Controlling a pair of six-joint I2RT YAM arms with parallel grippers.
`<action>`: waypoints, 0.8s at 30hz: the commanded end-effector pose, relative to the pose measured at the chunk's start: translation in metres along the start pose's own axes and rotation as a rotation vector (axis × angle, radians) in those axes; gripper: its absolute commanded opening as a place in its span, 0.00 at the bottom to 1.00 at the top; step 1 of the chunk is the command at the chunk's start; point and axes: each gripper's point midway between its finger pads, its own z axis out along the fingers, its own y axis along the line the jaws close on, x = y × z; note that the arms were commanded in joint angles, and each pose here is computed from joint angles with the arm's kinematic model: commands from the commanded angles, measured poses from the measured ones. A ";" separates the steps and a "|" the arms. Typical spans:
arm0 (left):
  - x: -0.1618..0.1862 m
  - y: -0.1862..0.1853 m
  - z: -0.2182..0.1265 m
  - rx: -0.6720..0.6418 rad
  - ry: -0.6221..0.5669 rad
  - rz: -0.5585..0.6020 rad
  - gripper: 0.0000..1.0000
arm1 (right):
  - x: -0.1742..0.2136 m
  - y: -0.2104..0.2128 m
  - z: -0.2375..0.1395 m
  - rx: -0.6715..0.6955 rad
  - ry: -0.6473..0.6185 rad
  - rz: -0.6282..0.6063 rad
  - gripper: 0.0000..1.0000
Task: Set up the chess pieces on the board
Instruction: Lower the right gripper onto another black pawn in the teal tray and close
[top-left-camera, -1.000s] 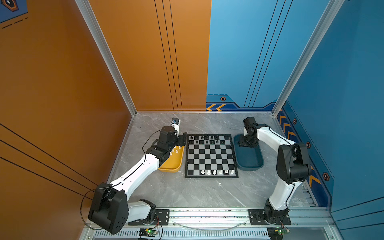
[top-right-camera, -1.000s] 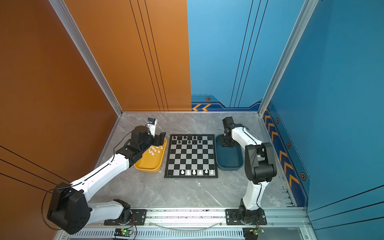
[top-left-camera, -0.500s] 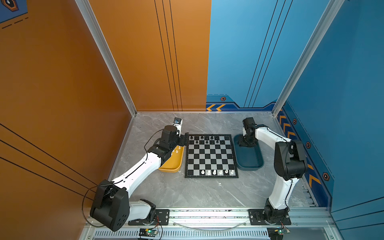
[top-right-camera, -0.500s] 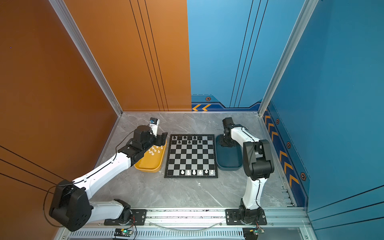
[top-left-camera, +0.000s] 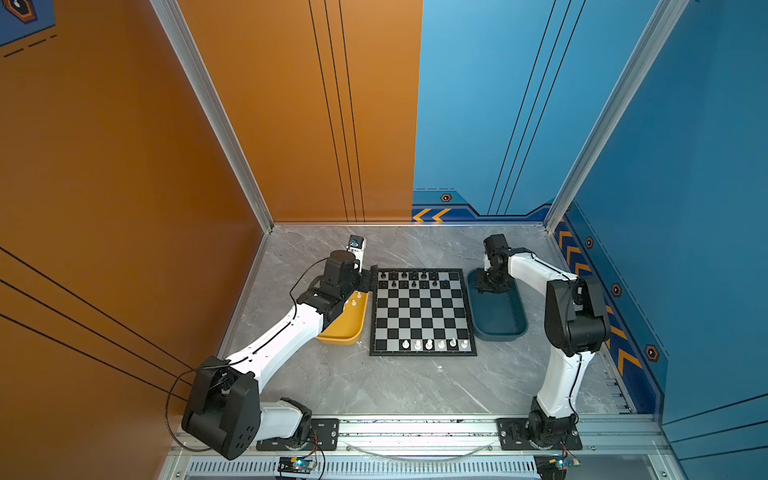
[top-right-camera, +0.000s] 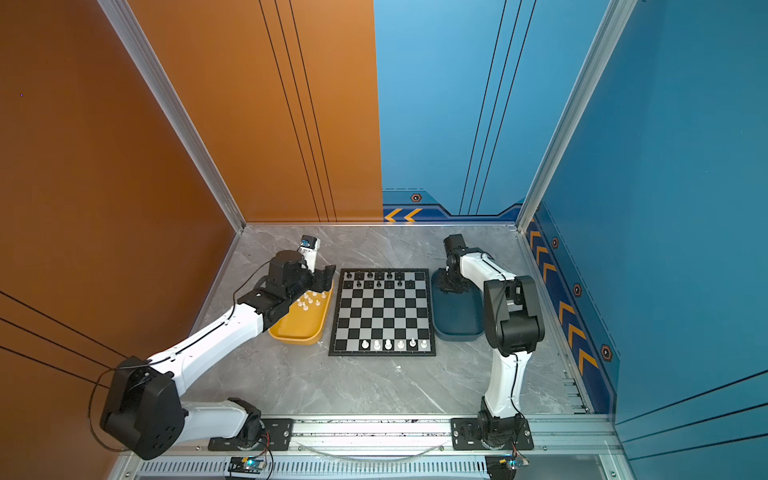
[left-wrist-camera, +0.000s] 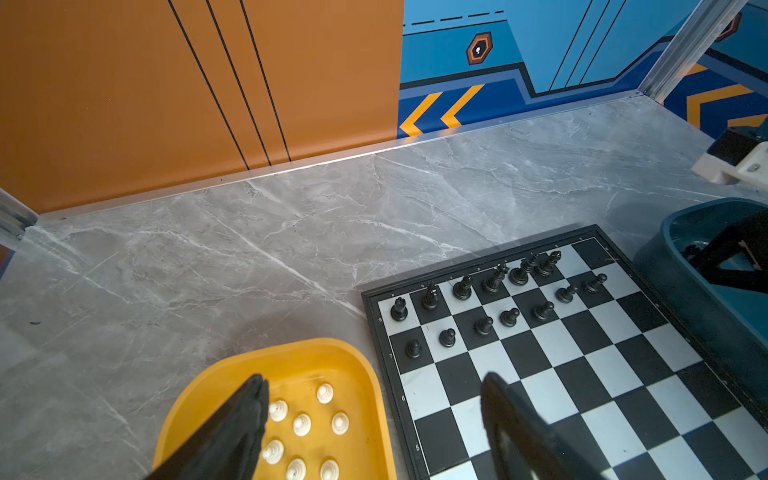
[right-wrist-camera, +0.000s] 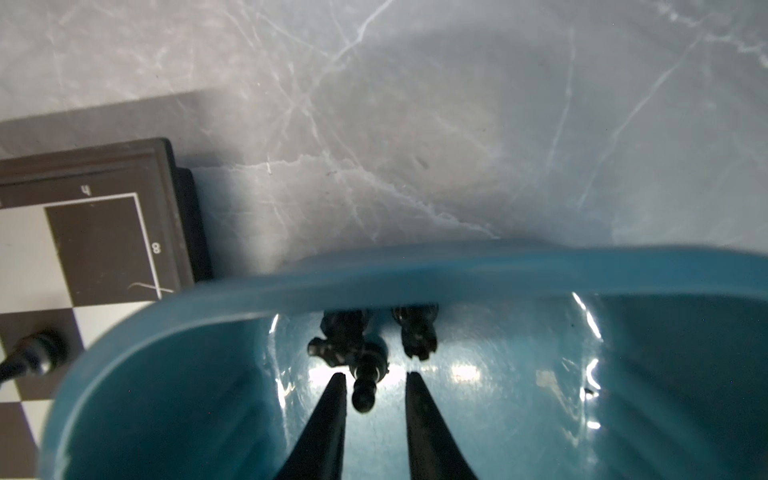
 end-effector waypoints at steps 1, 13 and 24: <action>-0.012 -0.001 -0.001 -0.013 -0.017 0.007 0.81 | -0.009 0.002 0.001 -0.011 -0.012 0.020 0.27; -0.011 -0.001 -0.001 -0.018 -0.014 0.011 0.81 | -0.009 0.002 0.008 -0.010 0.003 0.023 0.20; -0.012 0.000 -0.002 -0.020 -0.014 0.012 0.81 | -0.004 -0.001 0.002 0.008 0.014 0.020 0.00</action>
